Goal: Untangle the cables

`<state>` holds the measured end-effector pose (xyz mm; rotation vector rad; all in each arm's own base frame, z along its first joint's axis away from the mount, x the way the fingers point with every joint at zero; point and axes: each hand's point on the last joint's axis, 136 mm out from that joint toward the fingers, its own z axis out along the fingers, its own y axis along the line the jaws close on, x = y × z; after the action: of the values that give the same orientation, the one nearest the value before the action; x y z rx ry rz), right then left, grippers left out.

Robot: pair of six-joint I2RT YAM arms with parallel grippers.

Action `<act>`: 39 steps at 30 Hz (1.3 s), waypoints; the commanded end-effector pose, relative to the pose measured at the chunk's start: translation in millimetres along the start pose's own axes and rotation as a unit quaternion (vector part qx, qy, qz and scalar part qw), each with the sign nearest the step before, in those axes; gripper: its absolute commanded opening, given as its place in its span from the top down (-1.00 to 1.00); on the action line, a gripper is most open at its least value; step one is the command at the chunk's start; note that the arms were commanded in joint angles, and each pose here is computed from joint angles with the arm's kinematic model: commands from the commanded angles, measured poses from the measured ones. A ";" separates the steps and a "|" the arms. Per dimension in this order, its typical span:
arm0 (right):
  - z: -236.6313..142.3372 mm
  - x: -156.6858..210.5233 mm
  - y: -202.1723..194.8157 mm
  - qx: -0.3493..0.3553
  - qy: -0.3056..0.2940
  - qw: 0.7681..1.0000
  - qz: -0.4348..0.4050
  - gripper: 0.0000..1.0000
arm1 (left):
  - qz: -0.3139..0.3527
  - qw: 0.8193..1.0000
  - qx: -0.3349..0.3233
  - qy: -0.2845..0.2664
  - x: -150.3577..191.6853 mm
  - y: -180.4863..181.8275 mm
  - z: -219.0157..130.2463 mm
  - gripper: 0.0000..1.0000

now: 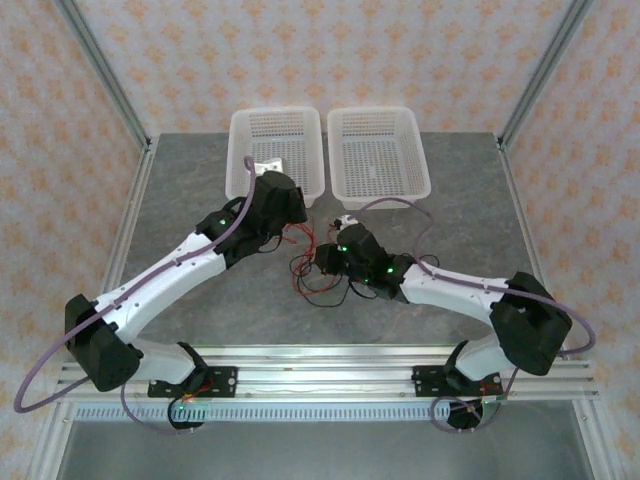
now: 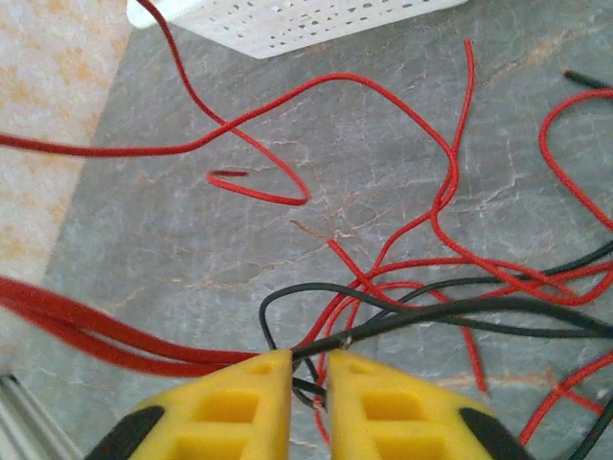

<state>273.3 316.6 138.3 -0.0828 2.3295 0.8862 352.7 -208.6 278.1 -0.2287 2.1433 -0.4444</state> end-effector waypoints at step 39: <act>-65.0 -110.9 28.6 -0.161 0.027 0.977 0.138 0.00 | 0.049 0.994 0.094 -0.038 -40.2 -40.7 -51.5 1.00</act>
<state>331.8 251.9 274.5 0.1497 2.1089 1.2182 338.5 -213.8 332.9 -0.0835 2.0761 -0.5073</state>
